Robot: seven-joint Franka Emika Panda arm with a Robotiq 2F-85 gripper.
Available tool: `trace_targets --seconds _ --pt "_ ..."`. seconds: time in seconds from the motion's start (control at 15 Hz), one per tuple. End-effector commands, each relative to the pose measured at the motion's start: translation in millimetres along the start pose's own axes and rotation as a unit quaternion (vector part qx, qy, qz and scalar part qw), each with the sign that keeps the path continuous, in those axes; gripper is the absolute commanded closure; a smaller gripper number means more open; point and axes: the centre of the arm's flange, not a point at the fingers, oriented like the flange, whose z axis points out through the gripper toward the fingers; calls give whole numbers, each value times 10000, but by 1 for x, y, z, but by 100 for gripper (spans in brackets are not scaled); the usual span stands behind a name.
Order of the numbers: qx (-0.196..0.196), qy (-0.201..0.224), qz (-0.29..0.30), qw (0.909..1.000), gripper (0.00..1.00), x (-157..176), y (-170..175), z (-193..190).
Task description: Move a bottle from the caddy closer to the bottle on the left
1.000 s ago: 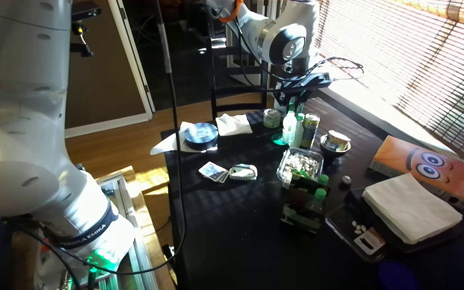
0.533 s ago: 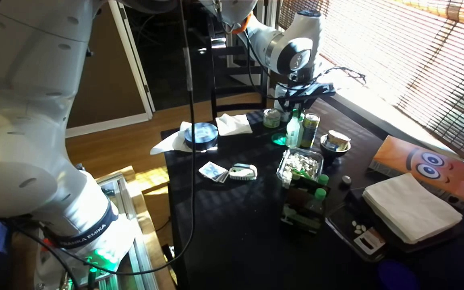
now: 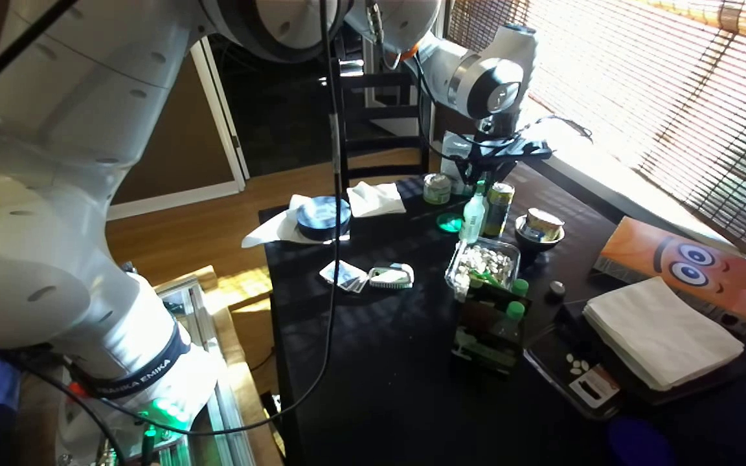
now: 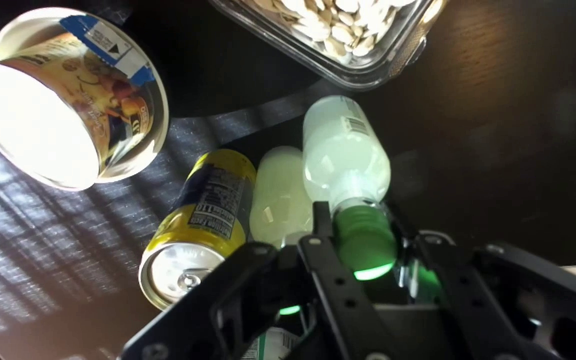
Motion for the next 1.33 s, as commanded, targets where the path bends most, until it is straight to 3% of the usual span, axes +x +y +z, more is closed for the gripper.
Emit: trace_targets --seconds 0.0,0.93,1.0,1.07,1.13,1.27 --pt "-16 42 -57 10000 93 9 32 1" --pt "-9 71 47 10000 93 -5 69 25" --pt "9 91 83 9999 73 -4 70 24" --pt "13 93 82 9999 45 -3 71 22" --pt "9 90 82 9999 45 -2 71 19" --pt "-70 68 112 9999 32 1 73 -2"
